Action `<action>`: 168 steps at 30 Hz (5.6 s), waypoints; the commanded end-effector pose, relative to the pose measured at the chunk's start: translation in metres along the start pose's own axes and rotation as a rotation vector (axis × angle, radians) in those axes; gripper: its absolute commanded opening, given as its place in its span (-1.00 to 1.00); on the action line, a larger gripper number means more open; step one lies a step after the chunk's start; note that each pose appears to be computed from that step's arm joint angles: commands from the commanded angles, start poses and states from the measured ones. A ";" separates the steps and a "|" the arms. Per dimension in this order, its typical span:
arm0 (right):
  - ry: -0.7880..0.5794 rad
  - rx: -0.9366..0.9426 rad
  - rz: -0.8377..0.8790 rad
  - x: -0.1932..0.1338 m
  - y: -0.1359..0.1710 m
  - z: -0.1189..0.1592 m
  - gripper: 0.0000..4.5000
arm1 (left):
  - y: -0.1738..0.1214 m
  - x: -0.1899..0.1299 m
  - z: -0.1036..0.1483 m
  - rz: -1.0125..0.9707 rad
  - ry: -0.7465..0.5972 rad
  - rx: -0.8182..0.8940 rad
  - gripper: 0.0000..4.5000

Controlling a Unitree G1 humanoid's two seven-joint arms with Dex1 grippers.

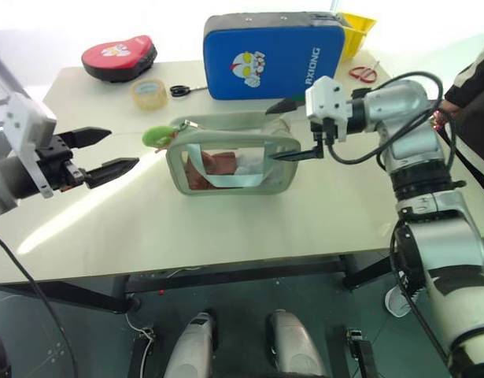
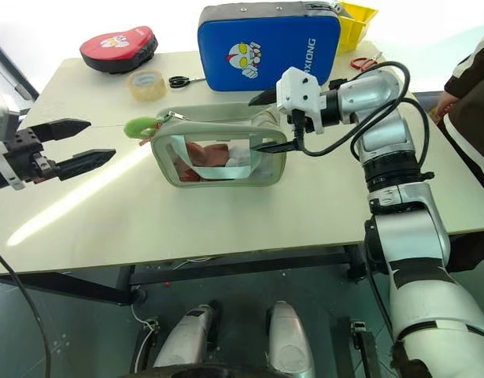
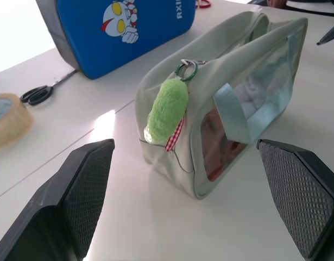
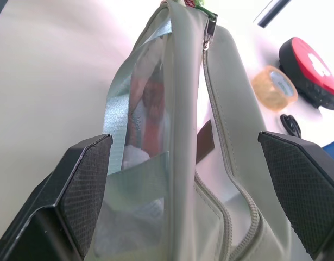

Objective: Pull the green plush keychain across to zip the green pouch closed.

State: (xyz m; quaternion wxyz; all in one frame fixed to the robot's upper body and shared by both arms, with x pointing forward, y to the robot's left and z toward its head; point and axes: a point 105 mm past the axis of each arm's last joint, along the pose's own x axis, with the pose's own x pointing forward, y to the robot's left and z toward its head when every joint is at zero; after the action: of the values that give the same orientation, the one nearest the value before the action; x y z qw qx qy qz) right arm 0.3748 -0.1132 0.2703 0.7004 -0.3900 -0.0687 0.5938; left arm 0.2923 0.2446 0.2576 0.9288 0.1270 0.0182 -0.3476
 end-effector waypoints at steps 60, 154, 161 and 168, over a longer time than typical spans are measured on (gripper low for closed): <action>0.046 0.053 -0.113 -0.012 0.005 -0.021 -1.00 | -0.009 0.129 0.056 -0.112 -0.240 0.261 -0.98; 0.172 0.062 -0.500 -0.032 -0.052 -0.034 -0.98 | -0.007 0.090 -0.025 -0.187 0.044 0.176 -1.00; 0.188 0.190 -0.502 -0.024 -0.025 -0.068 -0.98 | -0.006 0.091 -0.023 -0.196 0.049 0.181 -1.00; 0.099 0.437 -0.472 0.040 0.029 -0.091 -0.98 | -0.009 0.096 -0.021 -0.212 0.046 0.183 -1.00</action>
State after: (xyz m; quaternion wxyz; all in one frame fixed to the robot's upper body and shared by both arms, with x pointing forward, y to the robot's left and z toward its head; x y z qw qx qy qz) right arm 0.4161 -0.1266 0.1722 0.8862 -0.2397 0.0107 0.3963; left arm 0.3599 0.1829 0.2137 0.8724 0.2039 0.0323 -0.4431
